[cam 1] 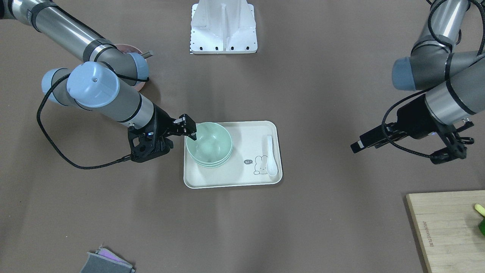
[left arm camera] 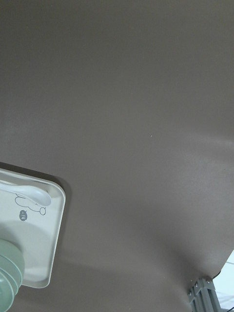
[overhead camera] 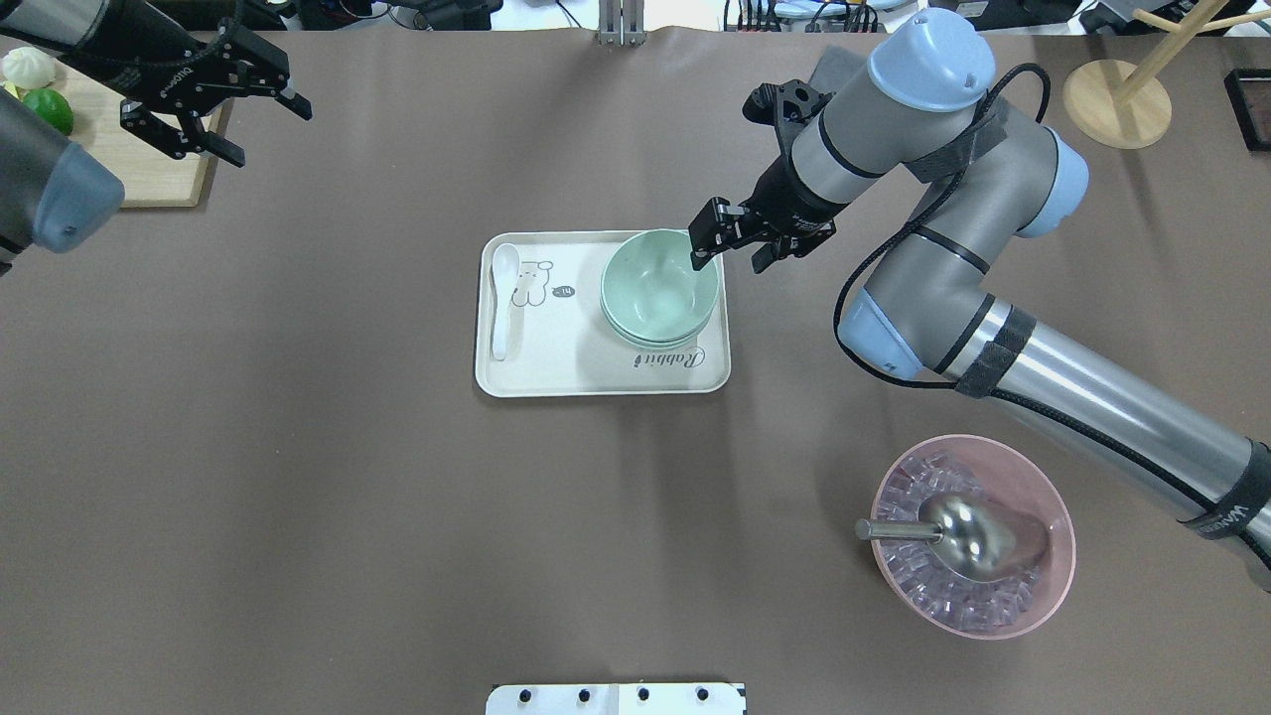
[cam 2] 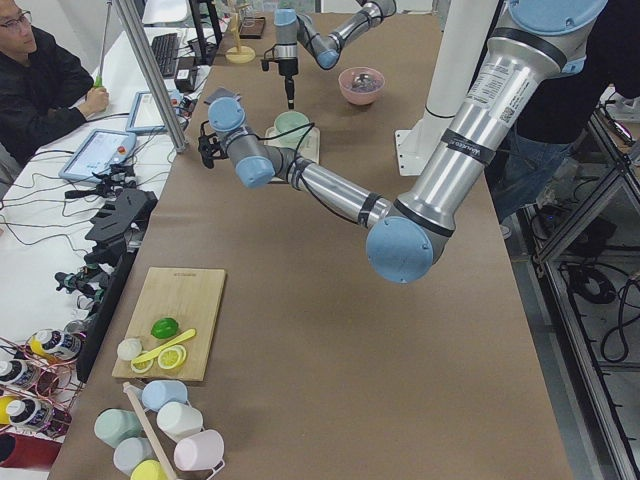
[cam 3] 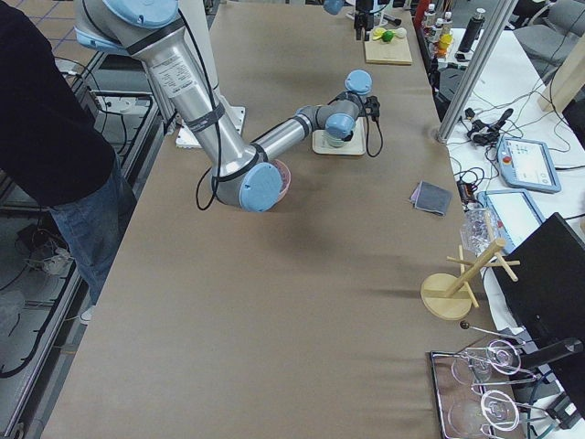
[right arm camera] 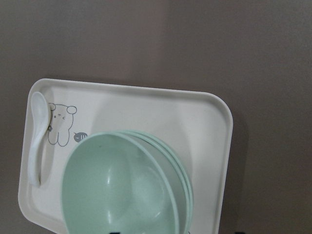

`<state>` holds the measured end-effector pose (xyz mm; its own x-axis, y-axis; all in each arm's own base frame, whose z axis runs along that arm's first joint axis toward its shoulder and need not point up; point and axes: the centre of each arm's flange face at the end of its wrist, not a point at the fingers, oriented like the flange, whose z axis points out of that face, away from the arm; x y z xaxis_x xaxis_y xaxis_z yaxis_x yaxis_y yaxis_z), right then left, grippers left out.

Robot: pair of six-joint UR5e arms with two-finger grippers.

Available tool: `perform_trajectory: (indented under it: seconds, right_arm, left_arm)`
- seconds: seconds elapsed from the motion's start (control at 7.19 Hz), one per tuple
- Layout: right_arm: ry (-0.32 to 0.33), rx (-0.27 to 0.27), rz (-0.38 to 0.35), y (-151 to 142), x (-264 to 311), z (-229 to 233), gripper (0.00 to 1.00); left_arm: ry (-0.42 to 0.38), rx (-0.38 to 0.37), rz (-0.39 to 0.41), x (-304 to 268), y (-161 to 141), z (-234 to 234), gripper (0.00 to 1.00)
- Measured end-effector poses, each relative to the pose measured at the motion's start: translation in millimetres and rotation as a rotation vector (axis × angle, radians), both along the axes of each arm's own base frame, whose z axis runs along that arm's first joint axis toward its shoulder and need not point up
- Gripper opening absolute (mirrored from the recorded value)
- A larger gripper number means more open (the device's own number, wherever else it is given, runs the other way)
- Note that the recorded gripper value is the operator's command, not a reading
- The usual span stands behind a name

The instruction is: Stack green bowls together

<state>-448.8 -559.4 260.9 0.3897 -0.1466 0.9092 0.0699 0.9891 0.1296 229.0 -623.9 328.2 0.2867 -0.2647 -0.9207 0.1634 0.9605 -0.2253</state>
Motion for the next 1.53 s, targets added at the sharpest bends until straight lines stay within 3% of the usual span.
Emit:
perform_trajectory:
  seconds: [0.42,0.7,0.83,0.97,1.11,1.39,1.53]
  right_arm:
    - [-0.010,-0.065,0.041,-10.8,26.2,-10.7,1.00]
    - [0.040,-0.166,0.104,-24.3,88.8,-9.6,1.00]
    - [0.090,-0.192,0.145,-30.1,127.8,2.4,1.00]
    - [0.160,-0.185,0.168,-37.1,163.2,30.6,1.00]
    - [0.253,-0.146,0.164,-45.5,197.0,69.9,1.00]
    - [0.432,-0.050,0.073,-51.0,266.2,159.6,1.00]
    - [0.480,-0.049,0.028,-42.9,294.1,206.8,1.00]
  left_arm:
    - [-0.020,0.061,-0.025,-16.5,-3.8,3.1,0.98]
    - [-0.112,0.169,-0.052,-55.9,-5.4,55.3,0.98]
    - [-0.188,0.242,-0.053,-85.3,-2.6,95.5,0.98]
    - [-0.280,0.314,-0.039,-117.7,3.7,138.1,0.98]
    - [-0.360,0.358,-0.010,-148.9,13.0,174.8,0.98]
    - [-0.436,0.318,0.024,-185.0,25.1,209.9,0.98]
    - [-0.450,0.285,0.035,-191.9,36.4,229.0,0.98]
